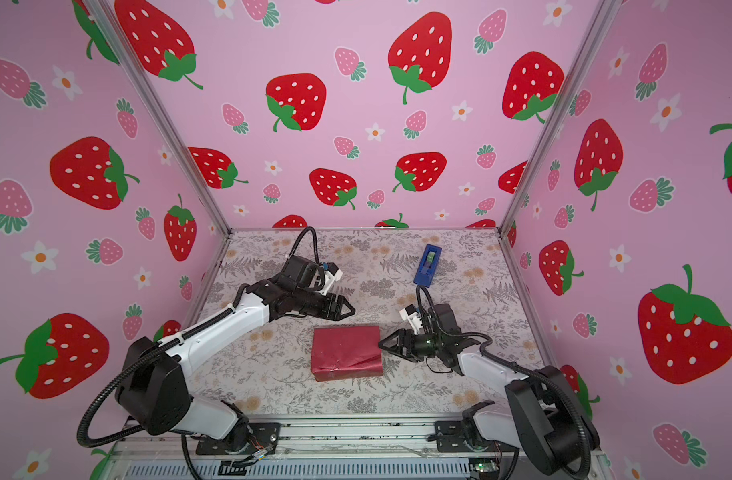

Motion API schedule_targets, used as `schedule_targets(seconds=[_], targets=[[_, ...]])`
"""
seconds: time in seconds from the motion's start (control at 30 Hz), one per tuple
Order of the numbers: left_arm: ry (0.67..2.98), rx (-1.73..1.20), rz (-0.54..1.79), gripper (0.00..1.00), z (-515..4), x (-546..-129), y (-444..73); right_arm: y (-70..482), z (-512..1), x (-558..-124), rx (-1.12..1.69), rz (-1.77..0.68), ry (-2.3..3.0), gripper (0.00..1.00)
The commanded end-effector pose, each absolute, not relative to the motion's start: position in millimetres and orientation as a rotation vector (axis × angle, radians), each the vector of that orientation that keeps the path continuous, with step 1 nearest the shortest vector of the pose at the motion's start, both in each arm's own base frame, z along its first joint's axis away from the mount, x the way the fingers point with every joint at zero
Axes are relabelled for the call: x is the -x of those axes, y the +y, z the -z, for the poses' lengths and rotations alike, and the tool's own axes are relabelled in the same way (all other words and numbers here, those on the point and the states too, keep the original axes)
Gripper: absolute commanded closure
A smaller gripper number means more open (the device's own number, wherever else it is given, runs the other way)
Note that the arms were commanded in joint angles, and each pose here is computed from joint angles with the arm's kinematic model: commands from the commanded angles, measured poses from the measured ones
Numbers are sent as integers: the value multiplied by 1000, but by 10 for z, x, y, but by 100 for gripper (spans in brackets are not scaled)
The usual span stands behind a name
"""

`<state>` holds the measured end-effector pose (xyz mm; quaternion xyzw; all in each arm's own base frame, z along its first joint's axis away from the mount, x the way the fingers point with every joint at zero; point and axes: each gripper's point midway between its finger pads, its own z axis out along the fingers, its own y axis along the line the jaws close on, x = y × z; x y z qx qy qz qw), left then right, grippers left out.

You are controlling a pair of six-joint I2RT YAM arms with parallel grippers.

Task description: Wrap the gift box in paper

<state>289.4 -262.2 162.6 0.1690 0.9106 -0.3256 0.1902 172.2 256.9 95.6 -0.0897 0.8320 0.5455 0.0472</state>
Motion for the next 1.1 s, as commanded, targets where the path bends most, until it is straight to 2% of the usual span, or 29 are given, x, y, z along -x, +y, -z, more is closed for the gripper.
schedule_targets(seconds=[0.0, 0.2, 0.37, 0.73, 1.07], targets=[[2572, -402, 857, 25, -1574, -2884, -2499, 2676, -951, -1659, 313, -1739, 2532, 34], [2557, -303, 793, 25, -1548, -2820, -2275, 2796, -960, -1546, 364, -1810, 2530, 48], [2569, -206, 793, 24, -1472, -2792, -2082, 2811, -971, -1529, 367, -1822, 2531, 69], [2531, -45, 831, 24, -1473, -2800, -1800, 2837, -1094, -1574, 356, -1790, 2521, 100], [2499, 32, 857, 24, -1453, -2795, -1666, 2877, -1652, -1668, 514, -1619, 2509, 100]])
